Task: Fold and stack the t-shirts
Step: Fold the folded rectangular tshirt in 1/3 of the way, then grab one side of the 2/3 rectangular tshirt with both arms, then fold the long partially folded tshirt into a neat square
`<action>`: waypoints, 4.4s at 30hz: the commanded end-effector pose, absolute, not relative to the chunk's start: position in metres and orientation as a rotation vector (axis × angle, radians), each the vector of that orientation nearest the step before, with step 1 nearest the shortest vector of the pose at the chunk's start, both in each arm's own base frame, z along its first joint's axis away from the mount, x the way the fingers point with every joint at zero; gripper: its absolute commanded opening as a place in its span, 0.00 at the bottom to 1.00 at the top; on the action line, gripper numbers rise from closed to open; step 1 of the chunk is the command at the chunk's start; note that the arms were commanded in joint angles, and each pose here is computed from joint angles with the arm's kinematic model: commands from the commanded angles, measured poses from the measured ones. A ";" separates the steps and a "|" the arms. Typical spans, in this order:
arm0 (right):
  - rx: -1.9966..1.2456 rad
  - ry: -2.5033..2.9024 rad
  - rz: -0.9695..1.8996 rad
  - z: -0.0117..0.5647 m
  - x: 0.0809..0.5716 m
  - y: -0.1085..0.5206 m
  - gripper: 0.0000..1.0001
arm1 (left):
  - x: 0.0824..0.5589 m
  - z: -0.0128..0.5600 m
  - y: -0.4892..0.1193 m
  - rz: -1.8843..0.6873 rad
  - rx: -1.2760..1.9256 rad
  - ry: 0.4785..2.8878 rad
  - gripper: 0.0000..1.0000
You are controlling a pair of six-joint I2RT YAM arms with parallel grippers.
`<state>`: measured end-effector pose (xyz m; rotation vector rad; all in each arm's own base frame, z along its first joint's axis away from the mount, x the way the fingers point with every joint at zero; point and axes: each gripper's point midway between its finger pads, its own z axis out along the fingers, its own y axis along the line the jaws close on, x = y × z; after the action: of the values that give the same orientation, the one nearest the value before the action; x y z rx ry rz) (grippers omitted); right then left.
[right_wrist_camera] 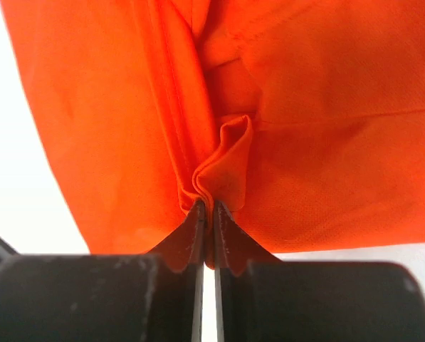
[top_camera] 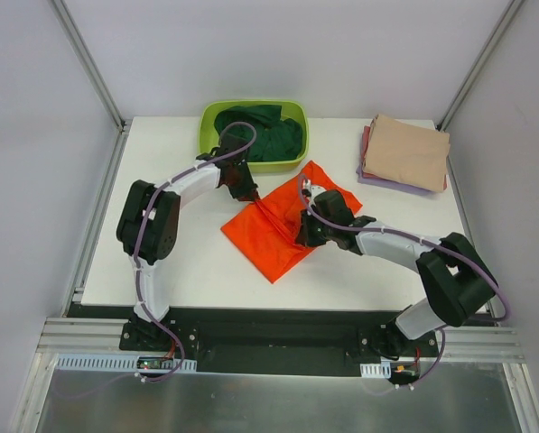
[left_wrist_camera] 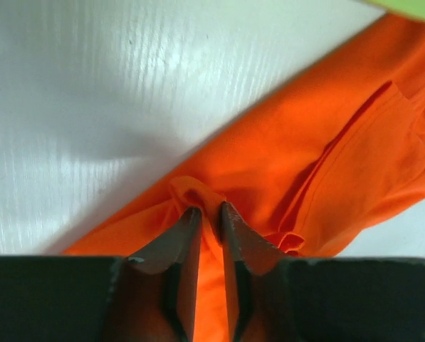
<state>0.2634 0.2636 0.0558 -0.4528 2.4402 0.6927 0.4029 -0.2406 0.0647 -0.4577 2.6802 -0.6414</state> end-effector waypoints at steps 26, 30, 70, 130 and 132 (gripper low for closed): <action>-0.788 2.348 1.000 0.099 0.235 0.340 0.96 | 0.329 0.115 -0.158 -0.642 -0.508 2.504 0.99; -0.729 2.417 0.742 0.073 0.275 0.320 0.96 | 0.321 0.105 -0.146 -0.633 -0.545 2.514 0.99; -1.574 2.202 0.501 0.044 0.135 0.294 0.94 | 0.297 0.011 -0.186 -0.606 -0.558 2.828 0.32; -0.878 2.154 1.181 0.150 0.091 0.285 0.01 | 0.323 0.189 -0.229 -0.632 -0.259 2.485 0.00; -0.807 2.181 1.148 0.142 0.098 0.276 0.00 | 0.333 0.184 -0.244 -0.630 -0.236 2.503 0.00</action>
<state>0.0922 0.2910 0.1517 -0.9672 2.1033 1.1622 0.2955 -0.2199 0.1677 -0.3027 2.5986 -0.6150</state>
